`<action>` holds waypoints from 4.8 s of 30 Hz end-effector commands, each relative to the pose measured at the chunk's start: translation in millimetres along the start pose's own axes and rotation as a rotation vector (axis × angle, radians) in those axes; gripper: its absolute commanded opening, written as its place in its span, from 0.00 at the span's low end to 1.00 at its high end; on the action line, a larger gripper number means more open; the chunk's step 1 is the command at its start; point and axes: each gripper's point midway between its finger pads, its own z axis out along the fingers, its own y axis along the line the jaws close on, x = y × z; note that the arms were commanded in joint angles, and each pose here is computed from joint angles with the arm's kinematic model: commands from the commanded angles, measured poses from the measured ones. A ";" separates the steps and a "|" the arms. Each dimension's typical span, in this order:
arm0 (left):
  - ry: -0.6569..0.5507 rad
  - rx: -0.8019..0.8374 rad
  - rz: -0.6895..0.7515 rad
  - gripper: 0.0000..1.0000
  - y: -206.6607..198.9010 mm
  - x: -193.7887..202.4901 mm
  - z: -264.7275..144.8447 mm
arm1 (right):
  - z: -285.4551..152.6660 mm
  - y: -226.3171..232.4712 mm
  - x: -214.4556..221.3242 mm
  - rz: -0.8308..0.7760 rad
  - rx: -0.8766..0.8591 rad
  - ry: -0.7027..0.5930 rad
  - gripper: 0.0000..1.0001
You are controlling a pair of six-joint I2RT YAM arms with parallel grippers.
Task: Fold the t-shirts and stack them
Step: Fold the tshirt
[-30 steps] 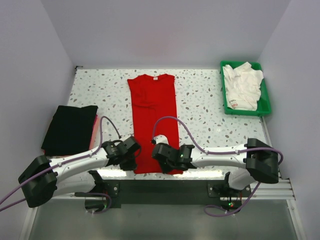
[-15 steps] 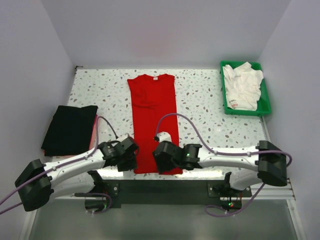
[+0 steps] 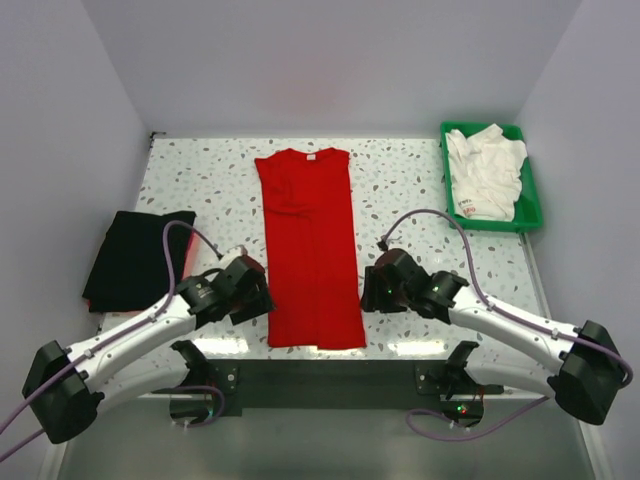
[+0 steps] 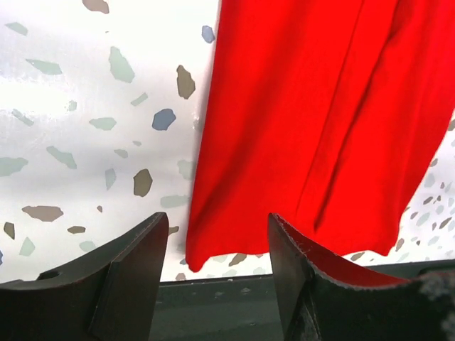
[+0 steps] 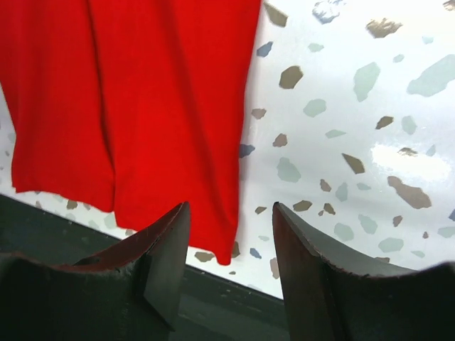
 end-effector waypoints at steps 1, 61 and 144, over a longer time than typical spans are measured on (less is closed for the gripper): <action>0.044 0.015 0.046 0.63 1.1 6.2 7.6 | 1.1 11.6 12.2 -0.009 -0.085 0.062 0.53; -0.003 0.159 0.068 0.00 -78.3 -42.5 9.6 | 22.6 72.7 -63.0 -0.077 -0.157 0.007 0.03; -0.101 0.077 -0.153 0.00 -96.4 -258.1 153.8 | 189.6 59.9 -261.2 -0.036 -0.108 -0.056 0.39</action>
